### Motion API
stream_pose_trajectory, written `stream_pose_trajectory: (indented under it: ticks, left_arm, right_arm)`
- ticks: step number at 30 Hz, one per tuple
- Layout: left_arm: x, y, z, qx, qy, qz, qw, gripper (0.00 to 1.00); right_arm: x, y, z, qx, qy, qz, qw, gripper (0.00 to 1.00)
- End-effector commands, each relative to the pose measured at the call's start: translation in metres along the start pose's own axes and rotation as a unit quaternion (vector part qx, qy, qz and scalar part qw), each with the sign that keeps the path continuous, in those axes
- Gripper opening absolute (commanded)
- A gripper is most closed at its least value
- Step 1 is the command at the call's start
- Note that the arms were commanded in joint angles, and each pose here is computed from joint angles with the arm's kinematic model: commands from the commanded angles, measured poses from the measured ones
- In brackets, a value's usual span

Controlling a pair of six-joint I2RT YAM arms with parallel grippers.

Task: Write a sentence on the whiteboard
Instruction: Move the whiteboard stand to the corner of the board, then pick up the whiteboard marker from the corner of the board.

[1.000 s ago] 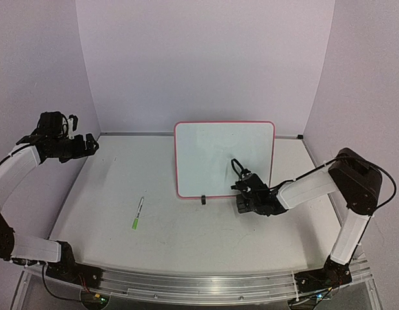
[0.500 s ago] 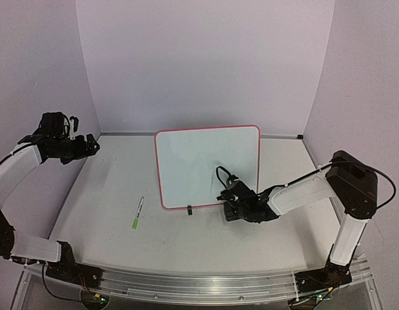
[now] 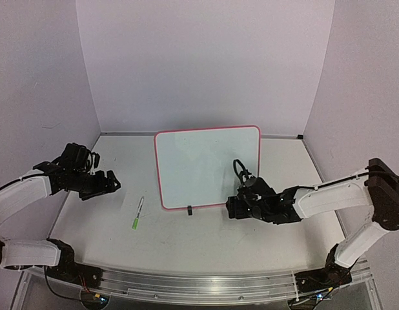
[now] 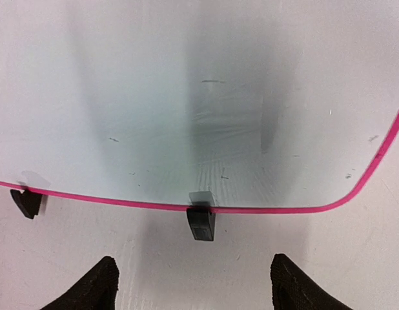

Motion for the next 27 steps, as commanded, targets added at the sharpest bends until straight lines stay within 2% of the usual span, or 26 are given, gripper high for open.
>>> stream_pose_trajectory:
  ticks: [1,6,10,14,18,27]
  left_arm:
    - [0.007,-0.002,-0.031,-0.012,0.031,0.001,0.999,0.93]
    - [0.027,-0.008,-0.074,0.011,0.097,0.007,0.995,0.86]
    - [0.04,-0.016,-0.096,0.034,0.124,0.02,0.992,0.74]
    - [0.051,-0.026,-0.105,0.056,0.132,0.031,0.989,0.61]
    - [0.06,-0.035,-0.112,0.083,0.143,0.047,0.985,0.56]
    - [0.07,-0.032,-0.116,0.105,0.142,0.084,0.981,0.37]
  right_arm:
    - [-0.024,-0.009,0.002,0.009,-0.01,0.009,1.0,0.84]
    - [-0.038,-0.021,0.009,0.01,-0.016,0.006,1.0,0.91]
    - [-0.038,-0.031,0.014,0.029,-0.014,0.007,0.999,0.91]
    - [-0.038,-0.035,0.017,0.041,-0.016,0.006,0.999,0.91]
    - [-0.037,-0.037,0.013,0.048,-0.012,0.004,0.999,0.91]
    - [-0.037,-0.042,0.009,0.053,-0.011,-0.005,0.999,0.92]
Point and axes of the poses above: each gripper's point midway between its finger pads, its own x axis out along the fingers, its own y axis along the line the jaws close on, z = x × y, the point moved 1 cm from there along -x, back along the fingers, and after that the axes turned 8 degrees about -x, right-handed, at the moved point
